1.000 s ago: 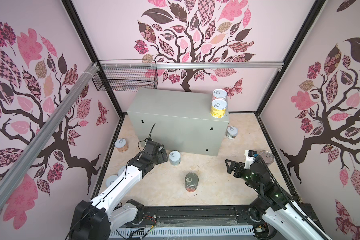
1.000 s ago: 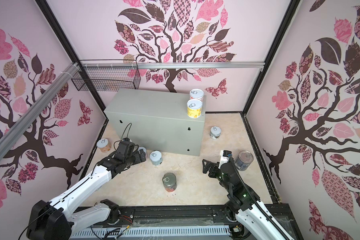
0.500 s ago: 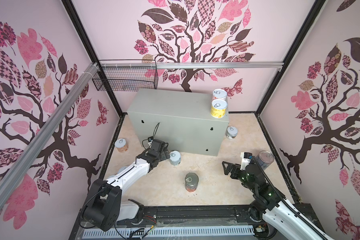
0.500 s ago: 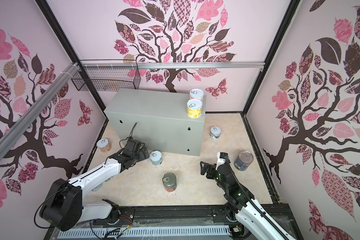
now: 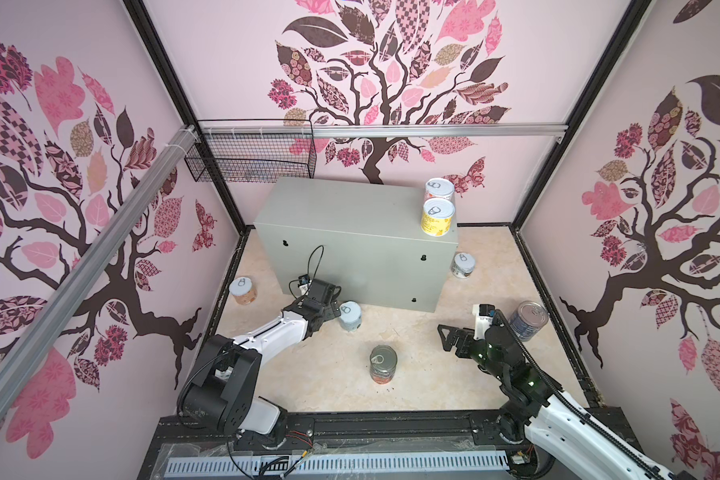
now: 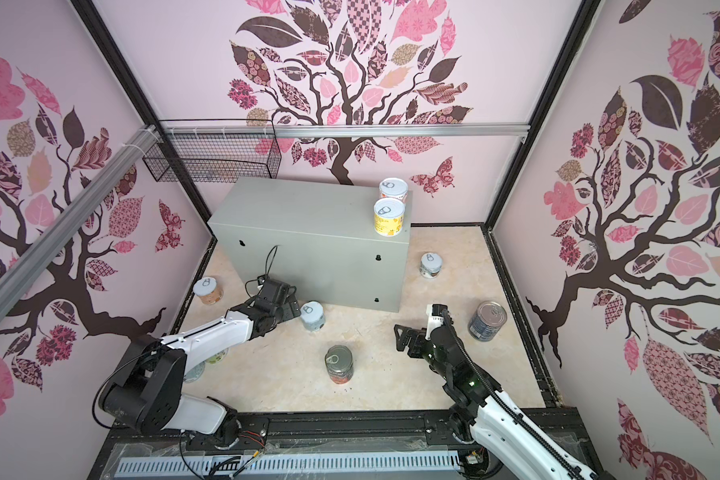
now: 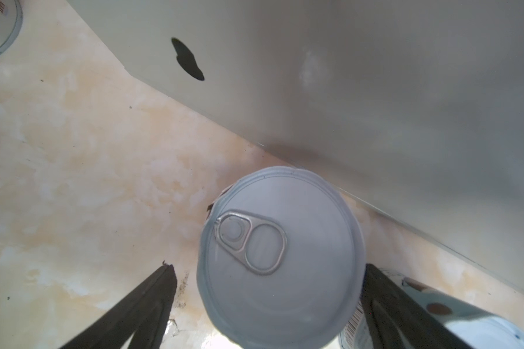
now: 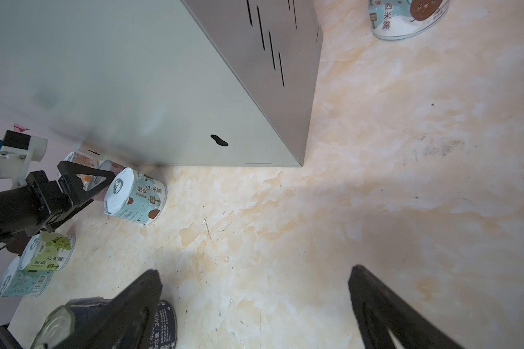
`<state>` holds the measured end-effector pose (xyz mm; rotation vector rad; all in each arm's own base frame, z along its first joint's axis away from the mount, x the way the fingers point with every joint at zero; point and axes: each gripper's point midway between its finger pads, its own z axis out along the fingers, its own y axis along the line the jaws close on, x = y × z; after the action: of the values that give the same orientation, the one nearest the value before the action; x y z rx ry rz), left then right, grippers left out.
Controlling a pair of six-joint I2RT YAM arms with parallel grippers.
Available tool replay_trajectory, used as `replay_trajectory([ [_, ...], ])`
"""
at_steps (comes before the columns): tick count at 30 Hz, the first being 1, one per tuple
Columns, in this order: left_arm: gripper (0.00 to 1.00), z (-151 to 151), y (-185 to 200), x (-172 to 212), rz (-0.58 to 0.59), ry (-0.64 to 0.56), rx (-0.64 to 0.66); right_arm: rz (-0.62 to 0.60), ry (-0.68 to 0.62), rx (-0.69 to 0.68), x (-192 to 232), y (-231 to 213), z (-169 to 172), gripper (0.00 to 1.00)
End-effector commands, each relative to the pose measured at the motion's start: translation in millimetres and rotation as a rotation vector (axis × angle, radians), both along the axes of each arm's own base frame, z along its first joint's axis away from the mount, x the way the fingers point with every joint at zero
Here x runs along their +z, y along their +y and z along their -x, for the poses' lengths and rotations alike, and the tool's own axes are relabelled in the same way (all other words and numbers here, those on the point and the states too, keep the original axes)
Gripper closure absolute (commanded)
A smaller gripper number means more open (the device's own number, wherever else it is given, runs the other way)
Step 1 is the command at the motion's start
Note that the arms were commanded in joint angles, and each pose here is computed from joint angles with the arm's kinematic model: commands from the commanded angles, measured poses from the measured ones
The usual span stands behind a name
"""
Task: Place and organize the canned foods onto the counter
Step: 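Close the left gripper around the grey-labelled white-lidded can near the cabinet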
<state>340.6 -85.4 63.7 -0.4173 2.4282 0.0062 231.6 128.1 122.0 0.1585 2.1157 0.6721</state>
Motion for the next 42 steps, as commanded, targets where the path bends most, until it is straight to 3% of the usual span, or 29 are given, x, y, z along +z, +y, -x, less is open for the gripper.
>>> replay_trajectory([
  [1, 0.02, -15.3, 2.0, 8.1, -0.012, -0.053, 0.027, -0.011, -0.008, 0.024, 0.9, 5.5, -1.3, 0.0],
  [19, 0.1, -36.0, 0.4, -2.0, -0.026, -0.106, 0.051, -0.027, 0.046, 0.095, -14.5, 19.8, 2.0, 0.0],
  [35, 0.37, -27.3, 1.1, 9.7, -0.019, -0.147, 0.042, -0.034, 0.049, 0.104, -15.1, 21.1, 3.7, 0.0],
  [42, 0.4, -19.8, -3.6, 28.6, -0.001, -0.18, 0.027, -0.035, 0.039, 0.109, -6.4, 20.8, 5.0, 0.0],
])
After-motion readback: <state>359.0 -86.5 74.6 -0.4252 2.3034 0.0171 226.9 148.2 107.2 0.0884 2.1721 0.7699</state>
